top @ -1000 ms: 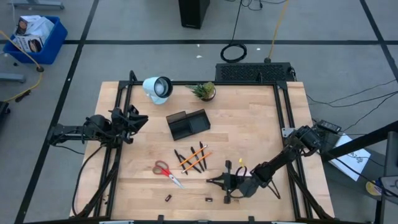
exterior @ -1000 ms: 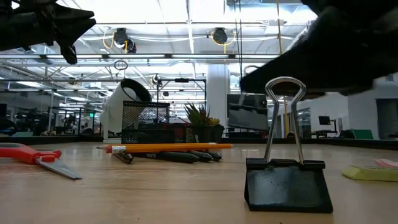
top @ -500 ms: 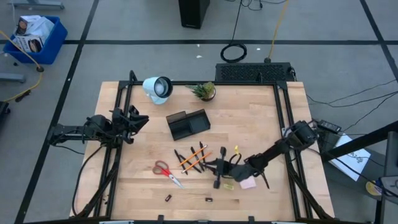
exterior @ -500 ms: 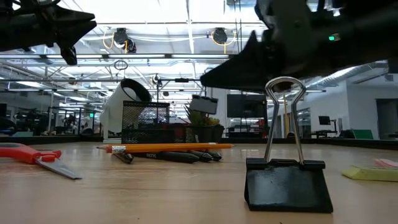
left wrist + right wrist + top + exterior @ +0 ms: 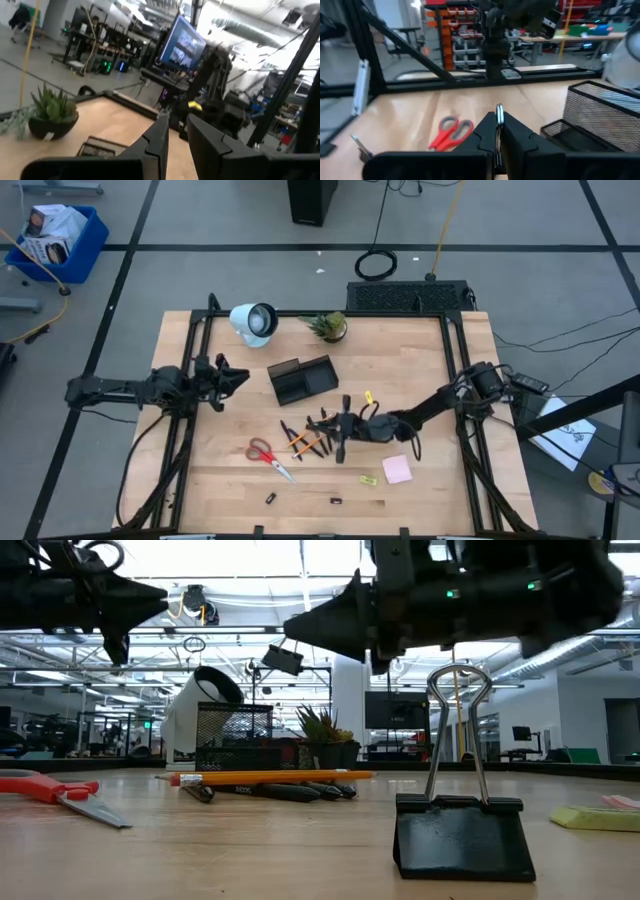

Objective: Pick and place office supplies into organizer
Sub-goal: Put the black binder clip into the black desk organizer

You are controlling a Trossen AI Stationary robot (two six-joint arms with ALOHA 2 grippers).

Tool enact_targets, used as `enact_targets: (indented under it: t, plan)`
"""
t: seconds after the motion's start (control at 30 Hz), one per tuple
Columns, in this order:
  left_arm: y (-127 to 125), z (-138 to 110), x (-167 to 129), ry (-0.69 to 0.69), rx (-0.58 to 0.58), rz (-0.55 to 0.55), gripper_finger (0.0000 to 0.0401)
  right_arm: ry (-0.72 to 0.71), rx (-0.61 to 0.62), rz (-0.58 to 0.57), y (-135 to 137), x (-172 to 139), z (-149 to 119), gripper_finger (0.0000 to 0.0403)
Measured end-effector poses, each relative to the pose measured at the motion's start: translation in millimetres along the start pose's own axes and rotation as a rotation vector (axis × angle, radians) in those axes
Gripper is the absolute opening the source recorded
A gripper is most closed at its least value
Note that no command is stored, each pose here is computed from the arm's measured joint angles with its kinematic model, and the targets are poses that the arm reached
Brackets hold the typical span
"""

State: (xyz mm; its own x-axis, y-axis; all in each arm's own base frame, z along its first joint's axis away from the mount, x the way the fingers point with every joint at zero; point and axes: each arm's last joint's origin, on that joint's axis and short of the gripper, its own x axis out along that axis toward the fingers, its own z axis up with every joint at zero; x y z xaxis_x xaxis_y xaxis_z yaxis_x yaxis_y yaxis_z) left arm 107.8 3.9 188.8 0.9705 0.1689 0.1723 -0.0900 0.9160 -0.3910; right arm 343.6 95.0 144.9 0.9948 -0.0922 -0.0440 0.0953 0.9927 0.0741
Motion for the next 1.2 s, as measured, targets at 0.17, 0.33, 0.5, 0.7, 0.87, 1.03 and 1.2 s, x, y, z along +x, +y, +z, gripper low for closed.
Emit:
enact_targets:
  t: [0.17, 0.33, 0.5, 0.7, 0.87, 1.03, 1.2]
  plan:
    - [-3, -5, 9, 0.05, -0.025, -0.055, 0.0075, 0.0, 0.111, 0.077, -17, 7, 6, 0.0008]
    - [-8, -14, 19, 0.103, -0.026, -0.114, 0.0076, -0.002, 0.145, 0.137, -27, 9, 11, 0.0008]
    - [-13, -21, 28, 0.108, -0.006, -0.131, 0.011, -0.026, 0.147, 0.127, -33, 10, 19, 0.0008]
    - [-13, -32, 36, 0.14, -0.027, -0.103, 0.0165, -0.054, 0.153, 0.11, -40, 10, 28, 0.0008]
    - [-19, -31, 55, 0.178, -0.043, -0.08, 0.0185, -0.064, 0.154, 0.088, -48, 11, 30, 0.0008]
    - [-27, -27, 75, 0.198, -0.011, -0.083, 0.0186, -0.06, 0.145, 0.031, -59, 14, 29, 0.0008]
    - [-32, -16, 79, 0.15, 0.005, -0.102, 0.0186, -0.003, 0.115, -0.083, -70, 15, 23, 0.0008]
